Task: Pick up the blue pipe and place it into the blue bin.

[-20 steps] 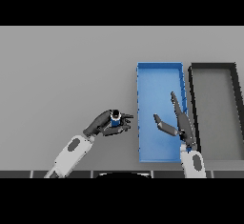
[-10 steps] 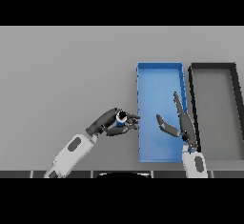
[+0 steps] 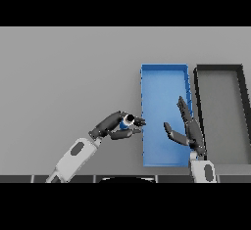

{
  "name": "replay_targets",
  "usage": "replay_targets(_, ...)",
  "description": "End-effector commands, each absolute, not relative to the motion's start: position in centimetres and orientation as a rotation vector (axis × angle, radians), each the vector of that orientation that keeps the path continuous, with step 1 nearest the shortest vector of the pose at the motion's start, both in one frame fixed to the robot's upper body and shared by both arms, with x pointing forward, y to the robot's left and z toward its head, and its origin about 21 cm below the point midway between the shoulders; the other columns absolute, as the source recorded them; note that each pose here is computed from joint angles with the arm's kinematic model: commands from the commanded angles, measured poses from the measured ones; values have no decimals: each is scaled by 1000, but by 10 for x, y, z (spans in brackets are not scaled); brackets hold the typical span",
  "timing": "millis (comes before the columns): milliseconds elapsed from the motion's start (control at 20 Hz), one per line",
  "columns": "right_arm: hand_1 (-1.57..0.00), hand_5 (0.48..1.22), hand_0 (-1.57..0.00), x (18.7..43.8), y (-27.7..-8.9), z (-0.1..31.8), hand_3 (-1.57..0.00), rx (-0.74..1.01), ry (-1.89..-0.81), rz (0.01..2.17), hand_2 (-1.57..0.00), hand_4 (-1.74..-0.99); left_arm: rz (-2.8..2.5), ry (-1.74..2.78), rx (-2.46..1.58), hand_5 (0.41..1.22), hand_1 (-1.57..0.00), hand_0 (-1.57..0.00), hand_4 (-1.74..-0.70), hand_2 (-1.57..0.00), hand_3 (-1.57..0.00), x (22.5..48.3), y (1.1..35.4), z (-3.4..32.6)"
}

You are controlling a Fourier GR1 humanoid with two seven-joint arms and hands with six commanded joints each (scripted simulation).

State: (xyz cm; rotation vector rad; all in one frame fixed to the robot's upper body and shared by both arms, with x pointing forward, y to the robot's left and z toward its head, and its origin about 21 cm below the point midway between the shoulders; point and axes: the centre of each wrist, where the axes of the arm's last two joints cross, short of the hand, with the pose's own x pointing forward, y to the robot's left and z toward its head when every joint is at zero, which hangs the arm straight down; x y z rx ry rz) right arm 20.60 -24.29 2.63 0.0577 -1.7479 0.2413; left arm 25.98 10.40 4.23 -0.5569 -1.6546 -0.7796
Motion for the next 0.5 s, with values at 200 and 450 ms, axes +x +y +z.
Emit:
replay_targets(200, 1, 515, 1, 218, -249, 89, 1, 331, -1759, 469, 1, -1303, -798, -1658, -562, 1221, -1571, -1571, -1741, -1571, -1493, 259, 103, 44)
replay_targets(450, 1, 503, 1, 230, -220, 128, 1, 481, -1702, 715, 1, -1309, -793, -1668, -555, 1221, -1571, -1571, -1741, -1571, -1486, 262, 101, 42)
